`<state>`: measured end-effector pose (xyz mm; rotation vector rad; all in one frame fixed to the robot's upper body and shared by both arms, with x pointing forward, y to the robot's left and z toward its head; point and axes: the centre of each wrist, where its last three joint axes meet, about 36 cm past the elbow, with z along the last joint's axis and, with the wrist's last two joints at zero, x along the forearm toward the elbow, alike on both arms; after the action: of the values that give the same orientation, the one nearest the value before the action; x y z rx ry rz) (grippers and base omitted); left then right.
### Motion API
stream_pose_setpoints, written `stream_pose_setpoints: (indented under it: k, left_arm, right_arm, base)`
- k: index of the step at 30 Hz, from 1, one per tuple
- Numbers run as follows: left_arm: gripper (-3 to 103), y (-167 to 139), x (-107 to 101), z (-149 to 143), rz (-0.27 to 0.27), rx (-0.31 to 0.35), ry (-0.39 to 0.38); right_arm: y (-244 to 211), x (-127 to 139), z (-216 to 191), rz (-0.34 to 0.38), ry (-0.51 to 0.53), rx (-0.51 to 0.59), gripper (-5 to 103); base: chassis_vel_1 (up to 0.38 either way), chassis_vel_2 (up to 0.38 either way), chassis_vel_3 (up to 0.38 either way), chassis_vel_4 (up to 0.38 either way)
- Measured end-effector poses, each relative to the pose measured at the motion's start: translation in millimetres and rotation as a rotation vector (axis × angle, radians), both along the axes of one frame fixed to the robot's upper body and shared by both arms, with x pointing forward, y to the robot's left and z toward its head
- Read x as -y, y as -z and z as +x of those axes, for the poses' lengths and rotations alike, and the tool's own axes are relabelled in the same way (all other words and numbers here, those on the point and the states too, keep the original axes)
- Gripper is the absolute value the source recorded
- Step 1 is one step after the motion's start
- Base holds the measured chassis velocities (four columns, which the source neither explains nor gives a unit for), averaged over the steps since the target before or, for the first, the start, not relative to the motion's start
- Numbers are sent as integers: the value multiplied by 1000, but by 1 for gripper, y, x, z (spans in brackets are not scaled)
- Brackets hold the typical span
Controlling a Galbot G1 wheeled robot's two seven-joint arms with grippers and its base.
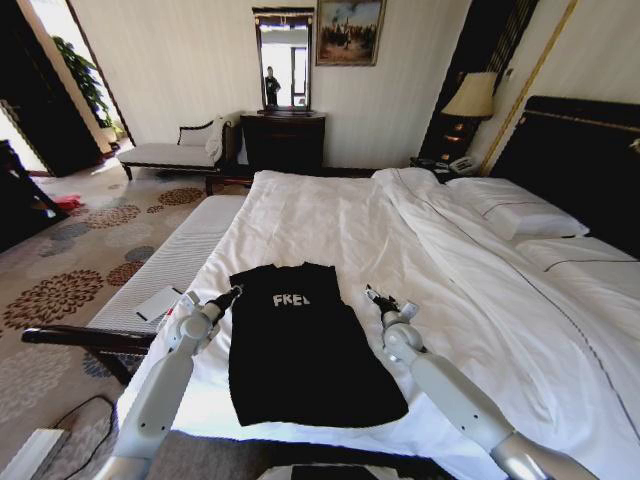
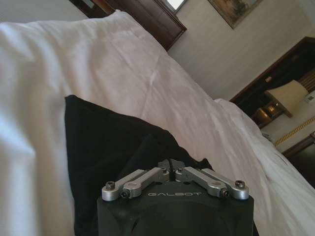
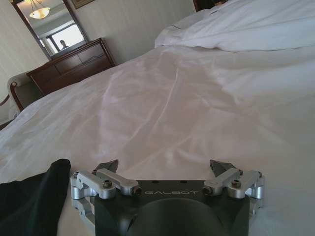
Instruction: Fold the clothes on the bed.
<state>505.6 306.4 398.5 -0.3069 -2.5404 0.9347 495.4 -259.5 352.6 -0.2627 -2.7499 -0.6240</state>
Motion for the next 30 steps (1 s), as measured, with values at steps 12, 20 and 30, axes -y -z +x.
stream_pose_setpoints:
  k: [12, 20, 30]
  left_arm:
    - [3, 4, 25, -16, 82, -9, 98]
    - [30, -24, 14, -41, 72, 40, 114]
    - [62, -24, -49, -9, -20, -9, -105]
  right_arm:
    - [1, 4, -1, -1, 12, 0, 100]
    - [1, -2, 1, 8, 10, 2, 100]
    - [1, -5, 1, 8, 5, 1, 100]
  base:
    - [0, 0, 0, 0]
    - [0, 0, 0, 0]
    - [0, 0, 0, 0]
